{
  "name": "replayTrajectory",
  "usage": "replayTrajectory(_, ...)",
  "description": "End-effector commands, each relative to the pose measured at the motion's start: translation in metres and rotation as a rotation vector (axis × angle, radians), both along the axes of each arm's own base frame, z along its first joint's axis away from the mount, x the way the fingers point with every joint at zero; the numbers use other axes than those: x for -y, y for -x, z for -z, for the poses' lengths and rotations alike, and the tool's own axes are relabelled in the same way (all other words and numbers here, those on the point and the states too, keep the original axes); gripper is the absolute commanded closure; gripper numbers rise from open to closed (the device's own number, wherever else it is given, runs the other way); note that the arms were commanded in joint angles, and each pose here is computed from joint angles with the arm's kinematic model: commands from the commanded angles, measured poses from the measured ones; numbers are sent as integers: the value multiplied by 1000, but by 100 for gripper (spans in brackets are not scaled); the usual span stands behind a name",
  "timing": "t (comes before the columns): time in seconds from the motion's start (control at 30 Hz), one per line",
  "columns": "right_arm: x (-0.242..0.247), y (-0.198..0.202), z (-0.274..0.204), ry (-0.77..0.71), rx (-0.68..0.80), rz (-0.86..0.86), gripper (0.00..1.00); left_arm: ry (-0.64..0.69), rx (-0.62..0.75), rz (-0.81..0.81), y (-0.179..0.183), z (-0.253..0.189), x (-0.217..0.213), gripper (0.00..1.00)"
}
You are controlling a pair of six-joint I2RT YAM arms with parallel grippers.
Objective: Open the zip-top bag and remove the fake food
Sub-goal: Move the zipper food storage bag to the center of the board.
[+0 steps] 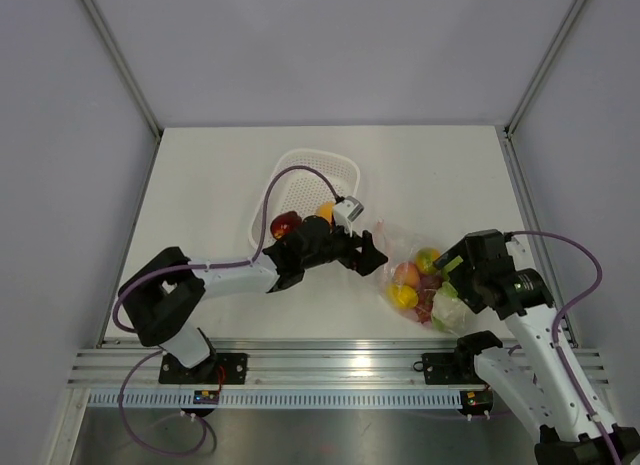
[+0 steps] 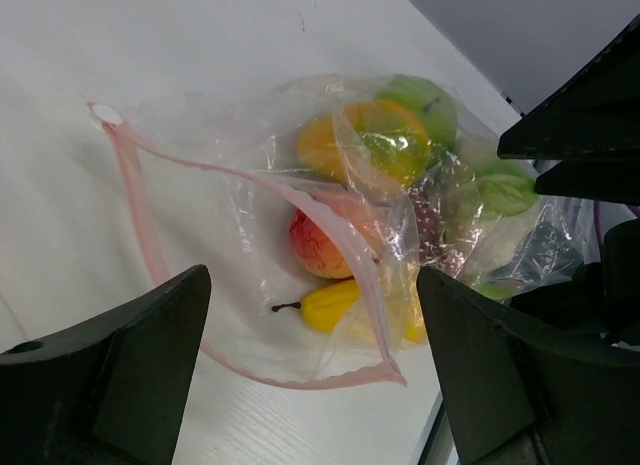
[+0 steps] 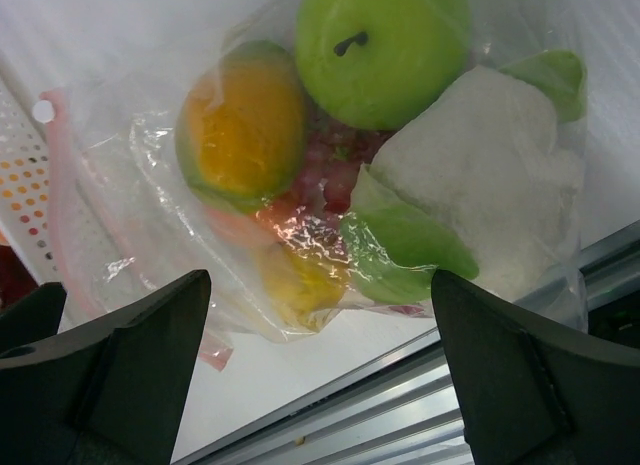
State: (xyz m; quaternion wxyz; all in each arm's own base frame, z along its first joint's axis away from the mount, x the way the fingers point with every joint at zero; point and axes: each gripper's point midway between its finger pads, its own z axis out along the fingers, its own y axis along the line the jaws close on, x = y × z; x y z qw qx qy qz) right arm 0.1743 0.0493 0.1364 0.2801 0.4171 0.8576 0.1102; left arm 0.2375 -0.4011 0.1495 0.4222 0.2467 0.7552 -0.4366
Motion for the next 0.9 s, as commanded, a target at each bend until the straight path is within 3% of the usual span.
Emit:
replayTrajectory(0.0, 11, -2, 15, 85, -67, 8, 1, 81, 42, 41, 0, -22, 21, 13)
replayTrajectory(0.17, 8, 3, 32, 98, -149, -42, 0, 73, 22, 51, 1, -10, 29, 13)
replayTrajectory(0.33, 13, -2, 37, 74, -69, 46, 2, 105, 13, 72, 4, -11, 35, 14)
replayTrajectory(0.53, 10, -18, 44, 85, -61, 39, 22, 120, 22, 83, 4, -14, 36, 15)
replayTrajectory(0.77, 12, -54, 49, 180, -94, -3, 22, 114, 27, 83, 5, -13, 34, 15)
replayTrajectory(0.87, 11, -71, 47, 212, -76, -31, 27, 108, 21, 89, 6, -13, 35, 16)
